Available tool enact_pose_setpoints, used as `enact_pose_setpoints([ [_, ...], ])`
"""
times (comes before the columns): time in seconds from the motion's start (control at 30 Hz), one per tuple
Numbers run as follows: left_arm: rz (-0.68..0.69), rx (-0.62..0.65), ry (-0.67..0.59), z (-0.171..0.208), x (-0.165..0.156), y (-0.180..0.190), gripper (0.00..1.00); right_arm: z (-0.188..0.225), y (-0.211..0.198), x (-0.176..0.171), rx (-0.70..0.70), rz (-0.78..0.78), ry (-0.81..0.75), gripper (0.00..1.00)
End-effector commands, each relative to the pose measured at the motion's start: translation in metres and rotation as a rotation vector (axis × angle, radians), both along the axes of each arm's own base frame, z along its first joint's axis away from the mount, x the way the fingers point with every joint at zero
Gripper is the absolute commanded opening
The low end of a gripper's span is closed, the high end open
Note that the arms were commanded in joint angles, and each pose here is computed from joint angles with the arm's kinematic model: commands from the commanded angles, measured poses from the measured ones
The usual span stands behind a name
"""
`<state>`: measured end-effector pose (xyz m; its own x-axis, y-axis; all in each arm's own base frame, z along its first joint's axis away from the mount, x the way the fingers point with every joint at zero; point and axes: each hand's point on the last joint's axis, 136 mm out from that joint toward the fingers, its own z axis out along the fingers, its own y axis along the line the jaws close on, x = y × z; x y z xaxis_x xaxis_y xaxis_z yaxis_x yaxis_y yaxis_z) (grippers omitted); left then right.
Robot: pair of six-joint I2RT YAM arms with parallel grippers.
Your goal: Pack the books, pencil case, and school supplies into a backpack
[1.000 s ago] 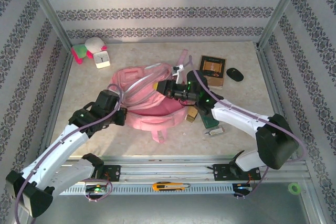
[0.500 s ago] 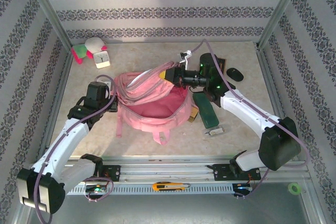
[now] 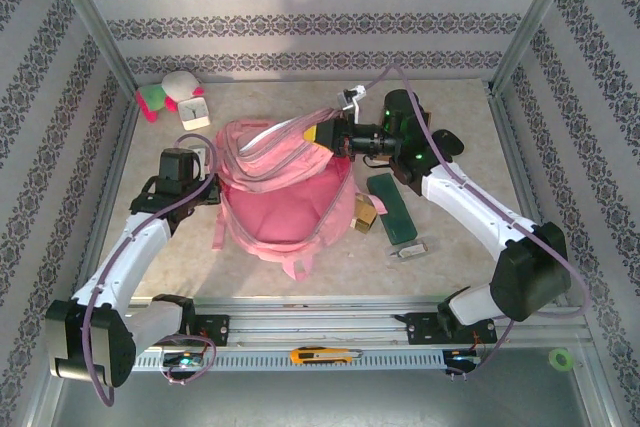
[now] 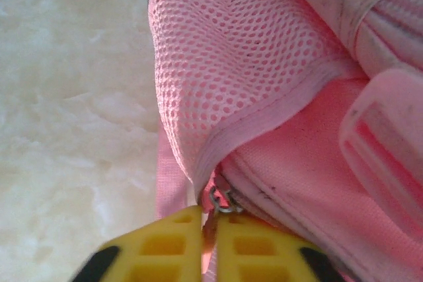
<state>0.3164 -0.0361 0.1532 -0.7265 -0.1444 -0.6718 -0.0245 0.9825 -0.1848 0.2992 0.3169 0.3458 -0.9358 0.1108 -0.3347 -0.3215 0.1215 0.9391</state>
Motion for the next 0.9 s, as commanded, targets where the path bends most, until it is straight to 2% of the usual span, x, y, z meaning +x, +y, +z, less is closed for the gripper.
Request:
enact_pose_setpoints([
  [0.0, -0.048, 0.008, -0.176, 0.047, 0.015, 0.002, 0.37, 0.065, 0.004, -0.023, 0.103, 0.067, -0.210, 0.00],
  [0.07, -0.129, 0.012, -0.252, 0.066, 0.011, -0.008, 0.51, 0.056, 0.010, -0.010, 0.079, -0.020, -0.210, 0.00],
  [0.17, -0.252, 0.029, -0.375, 0.099, 0.000, -0.023, 0.55, 0.044, 0.020, 0.006, 0.041, -0.140, -0.226, 0.00],
  [0.3, -0.602, 0.006, -0.571, 0.142, -0.037, -0.070, 0.58, 0.035, 0.036, 0.025, 0.010, -0.248, -0.245, 0.00],
  [0.37, -0.705, -0.003, -0.656, 0.159, -0.052, -0.084, 0.64, 0.034, 0.045, 0.032, 0.003, -0.263, -0.253, 0.00],
  [0.47, -0.736, 0.032, -0.712, 0.172, -0.058, -0.087, 0.68, 0.025, 0.057, 0.043, -0.024, -0.310, -0.264, 0.00],
  [0.6, -0.773, 0.124, -0.709, 0.167, -0.054, -0.087, 0.70, 0.008, 0.071, 0.052, -0.048, -0.386, -0.263, 0.00],
  [0.73, -0.721, 0.196, -0.657, 0.153, -0.039, -0.082, 0.70, 0.000, 0.091, 0.049, -0.055, -0.378, -0.255, 0.00],
  [0.87, -0.574, 0.267, -0.607, 0.138, -0.017, -0.061, 0.67, -0.009, 0.106, 0.041, -0.059, -0.387, -0.242, 0.00],
])
